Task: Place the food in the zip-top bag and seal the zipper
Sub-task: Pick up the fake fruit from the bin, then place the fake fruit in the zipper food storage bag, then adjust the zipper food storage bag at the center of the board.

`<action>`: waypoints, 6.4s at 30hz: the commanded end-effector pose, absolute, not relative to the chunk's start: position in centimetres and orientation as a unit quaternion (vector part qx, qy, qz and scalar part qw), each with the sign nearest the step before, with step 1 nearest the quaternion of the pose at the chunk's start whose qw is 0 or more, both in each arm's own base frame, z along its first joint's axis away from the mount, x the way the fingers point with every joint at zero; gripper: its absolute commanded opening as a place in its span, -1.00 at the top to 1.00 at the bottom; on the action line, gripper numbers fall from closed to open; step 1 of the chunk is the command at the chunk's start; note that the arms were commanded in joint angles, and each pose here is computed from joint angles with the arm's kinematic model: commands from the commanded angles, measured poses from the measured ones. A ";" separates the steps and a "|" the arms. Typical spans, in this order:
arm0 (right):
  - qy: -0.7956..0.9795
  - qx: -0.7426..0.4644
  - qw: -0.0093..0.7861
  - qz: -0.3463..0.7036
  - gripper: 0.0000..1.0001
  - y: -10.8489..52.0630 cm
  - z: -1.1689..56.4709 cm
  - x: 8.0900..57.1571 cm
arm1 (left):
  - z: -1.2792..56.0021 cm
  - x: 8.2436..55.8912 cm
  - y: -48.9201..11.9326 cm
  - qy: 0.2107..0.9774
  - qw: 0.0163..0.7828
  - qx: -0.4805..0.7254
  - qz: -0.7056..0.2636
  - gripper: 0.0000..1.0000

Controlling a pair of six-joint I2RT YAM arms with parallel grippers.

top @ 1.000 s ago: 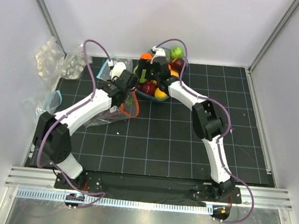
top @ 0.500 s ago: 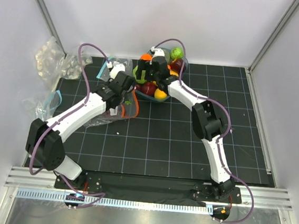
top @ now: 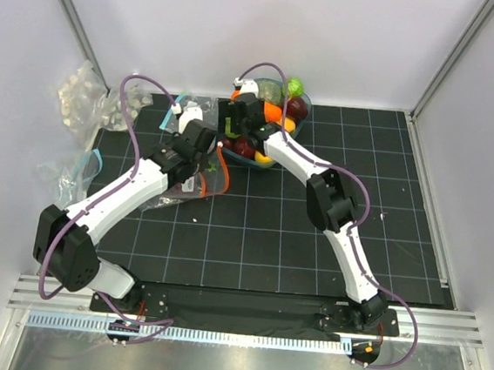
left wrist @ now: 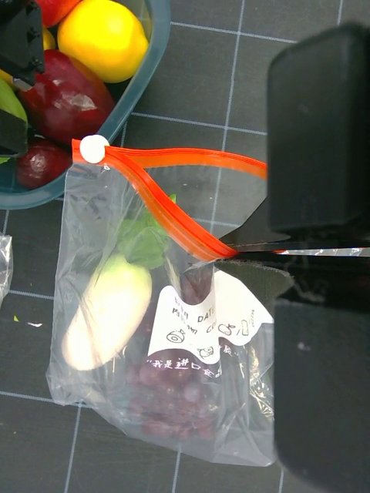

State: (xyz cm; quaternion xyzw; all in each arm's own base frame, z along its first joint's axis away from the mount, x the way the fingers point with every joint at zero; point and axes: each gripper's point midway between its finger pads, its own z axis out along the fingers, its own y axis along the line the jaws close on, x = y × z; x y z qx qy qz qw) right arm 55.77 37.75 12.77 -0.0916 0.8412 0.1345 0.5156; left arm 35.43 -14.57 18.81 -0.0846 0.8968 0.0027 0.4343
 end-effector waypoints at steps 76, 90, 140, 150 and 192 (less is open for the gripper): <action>0.632 -0.284 0.494 0.525 0.86 42.2 18.6 29.3 | 23.9 31.8 -21.7 0.875 0.457 -0.013 -0.161 1.00; 0.619 -0.282 0.492 0.542 0.85 42.7 18.5 29.2 | 24.6 30.6 -23.5 0.869 0.448 -0.001 -0.212 0.99; 0.700 -0.217 0.534 0.420 -0.79 36.9 18.7 30.6 | 24.5 31.1 -21.7 0.856 0.449 -0.104 -0.234 1.00; 0.812 -0.137 0.482 0.300 -0.68 30.9 19.5 30.0 | 24.4 30.3 -20.1 0.826 0.442 -0.229 -0.267 1.00; 0.881 -0.056 0.384 0.272 -0.40 31.6 11.0 29.6 | 20.7 32.4 -19.4 0.859 0.444 -0.163 -0.194 1.00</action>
